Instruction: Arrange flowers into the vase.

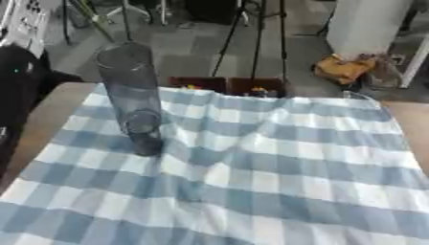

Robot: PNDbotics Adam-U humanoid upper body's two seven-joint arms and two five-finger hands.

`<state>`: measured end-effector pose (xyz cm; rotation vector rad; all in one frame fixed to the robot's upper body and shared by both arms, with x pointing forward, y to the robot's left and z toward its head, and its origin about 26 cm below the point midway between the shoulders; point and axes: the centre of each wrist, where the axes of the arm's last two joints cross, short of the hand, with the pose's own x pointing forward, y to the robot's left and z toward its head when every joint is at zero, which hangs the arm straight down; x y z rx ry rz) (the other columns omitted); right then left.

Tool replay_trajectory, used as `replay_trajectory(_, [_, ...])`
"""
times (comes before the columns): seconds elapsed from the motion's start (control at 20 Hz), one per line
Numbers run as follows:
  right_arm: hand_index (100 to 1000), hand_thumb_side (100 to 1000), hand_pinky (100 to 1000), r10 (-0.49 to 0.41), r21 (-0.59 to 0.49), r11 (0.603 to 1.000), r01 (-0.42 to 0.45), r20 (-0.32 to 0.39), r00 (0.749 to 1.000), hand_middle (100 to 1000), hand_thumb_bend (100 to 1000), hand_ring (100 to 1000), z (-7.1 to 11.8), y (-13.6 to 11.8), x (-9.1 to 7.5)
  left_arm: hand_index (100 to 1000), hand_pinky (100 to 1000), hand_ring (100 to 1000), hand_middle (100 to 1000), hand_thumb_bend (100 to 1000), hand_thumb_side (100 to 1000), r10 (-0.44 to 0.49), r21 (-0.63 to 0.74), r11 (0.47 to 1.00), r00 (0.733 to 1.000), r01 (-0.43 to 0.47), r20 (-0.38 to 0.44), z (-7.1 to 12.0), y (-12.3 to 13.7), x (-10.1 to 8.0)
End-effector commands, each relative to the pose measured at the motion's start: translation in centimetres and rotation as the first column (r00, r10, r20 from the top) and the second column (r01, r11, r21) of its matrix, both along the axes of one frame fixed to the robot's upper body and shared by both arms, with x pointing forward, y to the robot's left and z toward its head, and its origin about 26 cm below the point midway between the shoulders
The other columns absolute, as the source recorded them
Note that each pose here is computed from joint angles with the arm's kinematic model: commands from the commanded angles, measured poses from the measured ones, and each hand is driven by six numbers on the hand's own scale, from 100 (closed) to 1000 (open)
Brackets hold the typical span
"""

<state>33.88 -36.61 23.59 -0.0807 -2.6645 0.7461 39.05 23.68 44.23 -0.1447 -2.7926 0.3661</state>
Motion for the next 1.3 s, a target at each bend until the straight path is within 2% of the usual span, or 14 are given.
replay_trajectory(0.05, [764,1000,777,-0.003,-0.03,1.0,0.004,0.037,0.999,482,100,571,1.3,-0.5,-0.1,105,100,100,100,100,689,0.009,-0.014,1.0,0.999,-0.009,0.039,1.2,0.3,-0.4])
replay_trajectory(0.25, [764,1000,777,0.0,-0.031,1.0,0.001,0.046,0.999,482,100,571,1.4,-0.5,0.0,105,100,100,100,100,690,0.029,-0.024,0.999,0.999,-0.029,0.024,0.7,0.5,0.5])
replay_trajectory(0.45, [764,1000,777,0.006,-0.027,1.0,-0.004,0.053,0.999,482,100,570,1.5,-0.5,0.1,107,100,100,100,100,688,0.028,-0.026,0.999,0.997,-0.027,0.066,0.5,0.5,0.7])
replay_trajectory(1.3, [764,1000,779,0.015,-0.033,0.999,-0.013,0.067,0.998,478,100,567,1.7,-0.8,0.3,107,100,100,100,100,677,0.055,0.063,0.996,0.989,-0.064,0.139,0.0,0.6,1.3])
